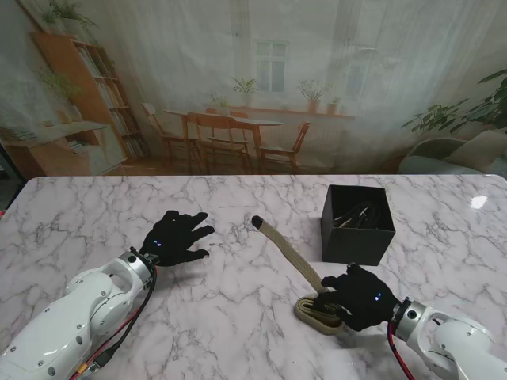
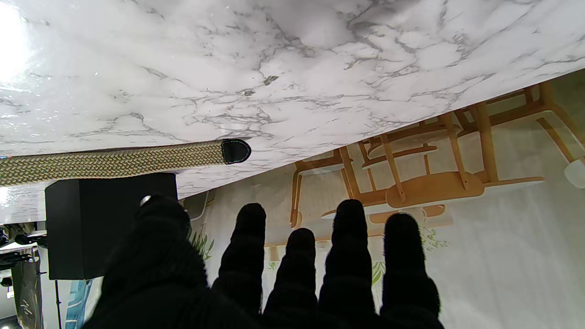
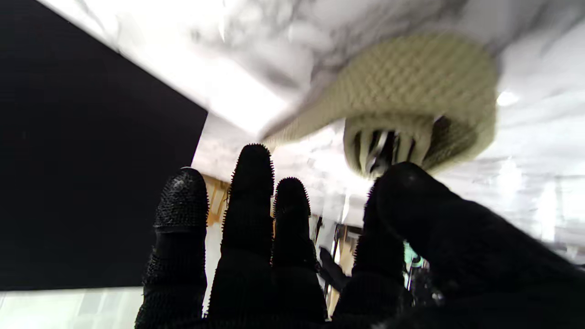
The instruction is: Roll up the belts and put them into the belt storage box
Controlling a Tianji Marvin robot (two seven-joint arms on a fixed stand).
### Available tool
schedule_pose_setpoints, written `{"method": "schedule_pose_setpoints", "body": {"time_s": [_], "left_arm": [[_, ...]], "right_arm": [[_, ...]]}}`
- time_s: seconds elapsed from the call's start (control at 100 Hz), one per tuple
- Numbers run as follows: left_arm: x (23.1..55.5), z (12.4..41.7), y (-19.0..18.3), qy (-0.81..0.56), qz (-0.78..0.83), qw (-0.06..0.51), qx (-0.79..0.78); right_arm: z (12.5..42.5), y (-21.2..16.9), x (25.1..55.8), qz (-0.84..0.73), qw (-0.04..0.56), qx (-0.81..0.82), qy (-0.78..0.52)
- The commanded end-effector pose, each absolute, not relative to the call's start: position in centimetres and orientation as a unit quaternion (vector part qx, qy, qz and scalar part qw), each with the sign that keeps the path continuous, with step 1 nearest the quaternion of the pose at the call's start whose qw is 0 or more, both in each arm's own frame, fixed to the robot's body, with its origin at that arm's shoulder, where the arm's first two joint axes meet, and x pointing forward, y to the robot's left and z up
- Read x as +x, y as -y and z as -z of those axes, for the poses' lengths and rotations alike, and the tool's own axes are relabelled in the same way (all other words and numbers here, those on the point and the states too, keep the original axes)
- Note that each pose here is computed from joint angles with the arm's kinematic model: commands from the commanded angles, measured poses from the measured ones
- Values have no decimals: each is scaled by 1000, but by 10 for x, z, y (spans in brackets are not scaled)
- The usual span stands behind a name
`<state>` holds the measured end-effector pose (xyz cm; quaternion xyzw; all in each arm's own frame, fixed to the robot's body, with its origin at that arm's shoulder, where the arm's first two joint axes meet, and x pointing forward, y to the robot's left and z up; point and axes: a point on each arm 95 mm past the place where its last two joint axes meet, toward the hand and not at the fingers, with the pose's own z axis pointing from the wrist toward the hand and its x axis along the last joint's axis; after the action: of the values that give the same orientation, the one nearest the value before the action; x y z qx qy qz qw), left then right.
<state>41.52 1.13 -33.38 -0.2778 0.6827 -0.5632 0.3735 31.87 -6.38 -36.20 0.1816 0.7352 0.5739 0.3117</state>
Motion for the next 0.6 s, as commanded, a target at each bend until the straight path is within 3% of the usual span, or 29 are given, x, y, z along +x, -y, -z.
{"method": "schedule_pose_setpoints", "body": {"time_s": [0.0, 0.59], "left_arm": [[416, 335, -11, -686, 558, 373, -280], [415, 335, -13, -684, 559, 376, -279]], "right_arm": [[362, 64, 318, -584, 335, 185, -715], [380, 46, 295, -483, 389, 339, -708]]}}
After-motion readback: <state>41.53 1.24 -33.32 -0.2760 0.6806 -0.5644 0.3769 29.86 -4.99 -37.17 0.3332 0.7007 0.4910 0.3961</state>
